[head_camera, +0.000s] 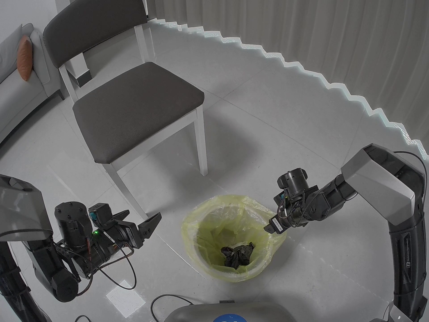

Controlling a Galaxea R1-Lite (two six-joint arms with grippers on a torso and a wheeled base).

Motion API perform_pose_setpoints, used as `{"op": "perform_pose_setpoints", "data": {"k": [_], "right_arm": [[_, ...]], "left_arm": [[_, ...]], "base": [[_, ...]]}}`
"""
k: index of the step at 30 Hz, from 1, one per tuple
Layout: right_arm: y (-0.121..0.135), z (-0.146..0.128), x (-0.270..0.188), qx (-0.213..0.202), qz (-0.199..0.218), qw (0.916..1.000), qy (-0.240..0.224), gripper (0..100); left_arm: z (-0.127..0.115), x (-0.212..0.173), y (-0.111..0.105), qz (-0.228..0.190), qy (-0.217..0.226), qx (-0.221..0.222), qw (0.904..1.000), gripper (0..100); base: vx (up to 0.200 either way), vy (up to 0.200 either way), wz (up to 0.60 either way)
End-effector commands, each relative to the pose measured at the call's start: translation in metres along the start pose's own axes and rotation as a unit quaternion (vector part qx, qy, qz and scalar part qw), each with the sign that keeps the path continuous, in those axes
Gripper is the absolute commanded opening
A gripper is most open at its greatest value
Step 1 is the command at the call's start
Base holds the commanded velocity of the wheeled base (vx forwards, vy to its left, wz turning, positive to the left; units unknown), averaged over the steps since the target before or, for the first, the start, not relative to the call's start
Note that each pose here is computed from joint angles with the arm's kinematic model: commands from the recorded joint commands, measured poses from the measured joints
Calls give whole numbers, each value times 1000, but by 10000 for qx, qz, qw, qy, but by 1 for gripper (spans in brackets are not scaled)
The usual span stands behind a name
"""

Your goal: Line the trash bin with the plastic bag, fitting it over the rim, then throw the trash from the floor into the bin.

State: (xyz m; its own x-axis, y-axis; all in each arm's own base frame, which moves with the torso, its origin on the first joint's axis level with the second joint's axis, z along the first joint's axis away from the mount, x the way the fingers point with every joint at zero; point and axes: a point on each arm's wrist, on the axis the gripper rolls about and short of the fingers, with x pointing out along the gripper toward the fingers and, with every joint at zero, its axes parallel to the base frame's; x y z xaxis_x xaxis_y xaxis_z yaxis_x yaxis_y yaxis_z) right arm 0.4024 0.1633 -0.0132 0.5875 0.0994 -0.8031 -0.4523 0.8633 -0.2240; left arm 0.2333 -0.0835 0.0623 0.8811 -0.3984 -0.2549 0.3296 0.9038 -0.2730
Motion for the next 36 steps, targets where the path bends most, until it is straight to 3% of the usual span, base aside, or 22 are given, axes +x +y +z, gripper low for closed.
{"op": "perform_pose_setpoints", "data": {"k": [1,9,23,36], "right_arm": [[-12,-8,9,122,-90,9998,124,100],[-11,1,0,168,-55,9998,-60,100],[25,15,-17,-166,190,9993,-281,100],[-15,13,-22,144,-91,9995,-272,100]], "left_arm": [[1,1,1,0,-53,-9,10000,100],[-1,2,2,22,-28,-15,10000,100],[0,1,2,24,-52,-15,10000,100],[1,2,2,29,-62,-24,10000,100]], "base": [[0,0,0],[0,0,0],[0,0,0],[0,0,0]]}}
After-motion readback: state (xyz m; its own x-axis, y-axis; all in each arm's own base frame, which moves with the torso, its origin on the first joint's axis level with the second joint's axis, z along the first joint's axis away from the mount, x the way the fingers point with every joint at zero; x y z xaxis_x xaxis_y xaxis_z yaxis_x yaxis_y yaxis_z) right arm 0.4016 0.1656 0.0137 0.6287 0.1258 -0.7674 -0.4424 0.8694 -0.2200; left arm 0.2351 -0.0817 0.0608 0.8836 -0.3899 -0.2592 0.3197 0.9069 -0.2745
